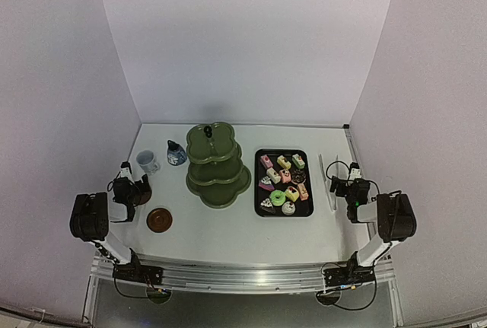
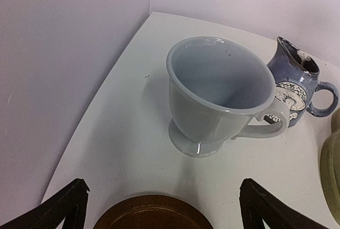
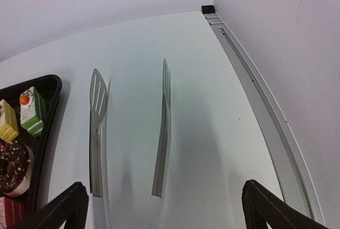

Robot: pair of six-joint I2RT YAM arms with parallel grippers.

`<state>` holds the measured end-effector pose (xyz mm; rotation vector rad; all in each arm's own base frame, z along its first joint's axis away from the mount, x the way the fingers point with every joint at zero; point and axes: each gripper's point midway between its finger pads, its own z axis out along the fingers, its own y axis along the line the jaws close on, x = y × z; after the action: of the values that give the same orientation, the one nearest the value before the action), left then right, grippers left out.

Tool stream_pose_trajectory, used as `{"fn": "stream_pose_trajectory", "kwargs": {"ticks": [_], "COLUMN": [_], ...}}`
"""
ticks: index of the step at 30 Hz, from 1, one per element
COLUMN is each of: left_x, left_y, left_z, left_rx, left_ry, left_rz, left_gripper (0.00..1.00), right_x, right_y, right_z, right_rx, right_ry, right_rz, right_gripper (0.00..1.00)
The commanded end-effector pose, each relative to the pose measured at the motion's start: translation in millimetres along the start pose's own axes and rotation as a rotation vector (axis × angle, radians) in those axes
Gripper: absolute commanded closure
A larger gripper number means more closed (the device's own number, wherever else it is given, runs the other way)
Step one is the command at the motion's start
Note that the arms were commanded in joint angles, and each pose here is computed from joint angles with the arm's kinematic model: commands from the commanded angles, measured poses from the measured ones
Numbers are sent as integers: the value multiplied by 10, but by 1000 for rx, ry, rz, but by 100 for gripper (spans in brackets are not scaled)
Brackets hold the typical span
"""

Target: Serve the afternoon tea

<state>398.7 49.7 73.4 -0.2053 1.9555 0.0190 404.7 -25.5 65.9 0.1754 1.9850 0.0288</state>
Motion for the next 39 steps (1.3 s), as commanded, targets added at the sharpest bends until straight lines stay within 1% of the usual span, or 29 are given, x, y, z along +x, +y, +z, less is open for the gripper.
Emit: {"fn": "stream_pose_trajectory", "kwargs": {"ticks": [1, 2, 5, 7, 9, 12, 15, 16, 18, 22, 24, 25, 27, 29, 31, 33, 36, 37, 39], "left_x": [-232, -231, -228, -250, -367, -594, -807, -900, -1018, -1224, -1345, -1388, -1476, -1490, -1485, -1463, -1436, -1418, -1401], "left_y": [-24, -25, -26, -26, 38, 41, 129, 132, 111, 32, -57, -99, -218, -328, -428, -491, -638, -692, -757], "left_z": [31, 31, 32, 12, -61, -212, -451, -552, -732, -974, -1037, -1049, -1030, -980, -963, -999, -1102, -1135, -1166], "left_rx": [9, 9, 10, 10, -30, -44, -99, -101, -88, -47, -3, 18, 74, 122, 173, 210, 301, 336, 377], "left_ry": [-71, -71, -70, -81, -104, -108, -149, -177, -207, -250, -245, -227, -154, -59, -8, 1, -4, -4, 0], "left_rz": [-11, -11, -11, -10, -25, -34, -105, -126, -142, -145, -140, -142, -164, -172, -165, -178, -150, -143, -144], "left_gripper": [0, 0, 0, 0, 0, 0, 0, 0, 0, 0, 0, 0, 0, 0, 0, 0, 0, 0, 0], "right_x": [-353, -420, -682, -869, -1007, -1080, -1168, -1157, -1105, -777, -617, -545, -374, -220, -82, 45, 167, 219, 288], "right_y": [-112, -144, -209, -146, -56, 28, 181, 241, 309, 384, 340, 328, 353, 390, 420, 437, 464, 455, 427], "right_z": [6, 0, -44, -72, -85, -90, -117, -135, -175, -314, -410, -450, -514, -547, -526, -507, -432, -398, -333], "right_rx": [88, 113, 165, 135, 91, 65, -1, -22, -15, 123, 188, 203, 212, 217, 214, 215, 222, 229, 243], "right_ry": [15, 23, -3, -33, -32, 58, 135, 163, 219, 399, 492, 531, 610, 677, 741, 801, 853, 869, 896], "right_rz": [38, 44, 95, 129, 163, 202, 214, 214, 195, 53, 31, 32, 16, -17, -23, -15, 13, 20, 34], "right_gripper": [2, 2, 2, 2, 2, 2, 9, 10, 10, 6, 4, 4, 2, 2, 2, 2, 2, 3, 7]}}
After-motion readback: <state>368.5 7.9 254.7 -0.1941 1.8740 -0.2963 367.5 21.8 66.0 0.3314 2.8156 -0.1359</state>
